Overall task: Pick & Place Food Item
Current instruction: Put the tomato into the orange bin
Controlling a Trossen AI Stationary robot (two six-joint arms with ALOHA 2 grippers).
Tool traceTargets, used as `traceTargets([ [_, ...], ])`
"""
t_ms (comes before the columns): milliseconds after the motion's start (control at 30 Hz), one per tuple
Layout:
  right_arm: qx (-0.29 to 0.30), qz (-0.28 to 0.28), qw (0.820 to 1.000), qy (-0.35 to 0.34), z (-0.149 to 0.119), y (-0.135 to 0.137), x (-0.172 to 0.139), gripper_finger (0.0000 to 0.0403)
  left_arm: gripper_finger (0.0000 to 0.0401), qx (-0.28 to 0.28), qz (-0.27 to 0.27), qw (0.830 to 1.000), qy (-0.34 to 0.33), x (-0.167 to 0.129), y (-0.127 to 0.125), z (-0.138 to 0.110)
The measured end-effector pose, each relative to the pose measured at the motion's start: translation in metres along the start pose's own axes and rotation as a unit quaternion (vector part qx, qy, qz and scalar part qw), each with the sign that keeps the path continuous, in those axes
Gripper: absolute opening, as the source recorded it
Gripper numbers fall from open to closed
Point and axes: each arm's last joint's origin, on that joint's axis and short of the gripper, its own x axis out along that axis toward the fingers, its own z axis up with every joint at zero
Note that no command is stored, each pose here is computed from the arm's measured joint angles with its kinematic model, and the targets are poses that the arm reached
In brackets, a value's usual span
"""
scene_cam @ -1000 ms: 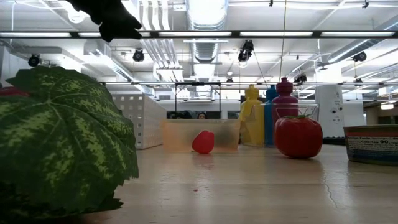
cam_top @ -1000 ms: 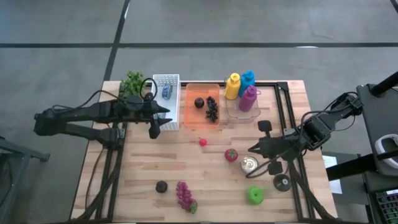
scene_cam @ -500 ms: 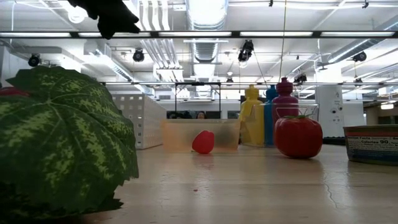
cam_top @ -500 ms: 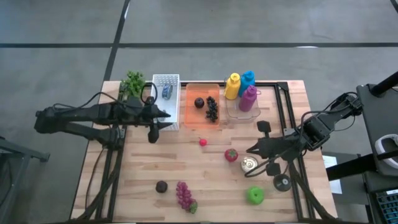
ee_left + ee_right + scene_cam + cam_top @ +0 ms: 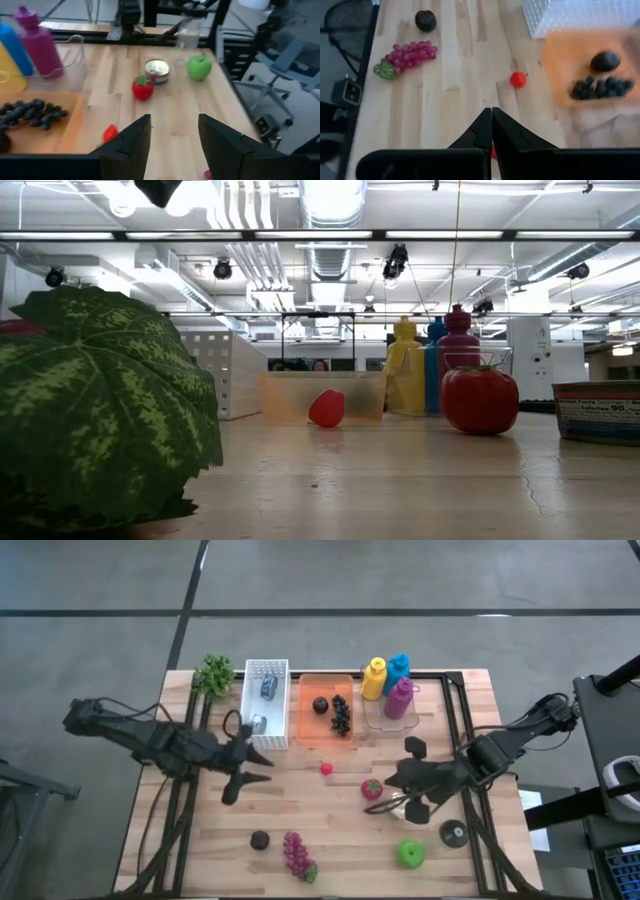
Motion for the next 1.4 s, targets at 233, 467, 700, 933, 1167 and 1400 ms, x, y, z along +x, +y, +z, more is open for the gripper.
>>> traceTargets([
  [233, 0.062, -0.023, 0.997, 0.031, -0.001, 0.0, 0.018, 0.0008, 0.0178, -0.016, -0.019, 0.999, -0.02, -0.005, -0.023, -0.001],
  [467, 0.058, -0.014, 0.996, 0.068, -0.003, 0.008, 0.035, 0.001, 0.0185, -0.015, -0.016, 0.998, -0.052, -0.01, -0.038, 0.001],
  [700, 0.063, 0.039, 0.992, 0.105, 0.001, 0.014, 0.058, 0.0055, 0.0181, -0.034, -0.023, 0.998, -0.052, -0.01, -0.04, 0.0],
  [933, 0.068, 0.037, 0.989, 0.124, 0.007, 0.015, 0.072, 0.0138, 0.0171, -0.022, -0.02, 0.998, -0.053, -0.01, -0.04, 0.0],
  [1167, 0.107, 0.038, 0.983, 0.142, 0.013, 0.001, 0.08, 0.0207, 0.017, -0.02, -0.019, 0.998, -0.049, -0.01, -0.04, 0.0],
  [1400, 0.114, 0.021, 0.981, 0.156, 0.012, -0.01, 0.088, 0.0249, 0.0181, -0.005, -0.018, 0.999, -0.048, -0.01, -0.04, -0.001],
])
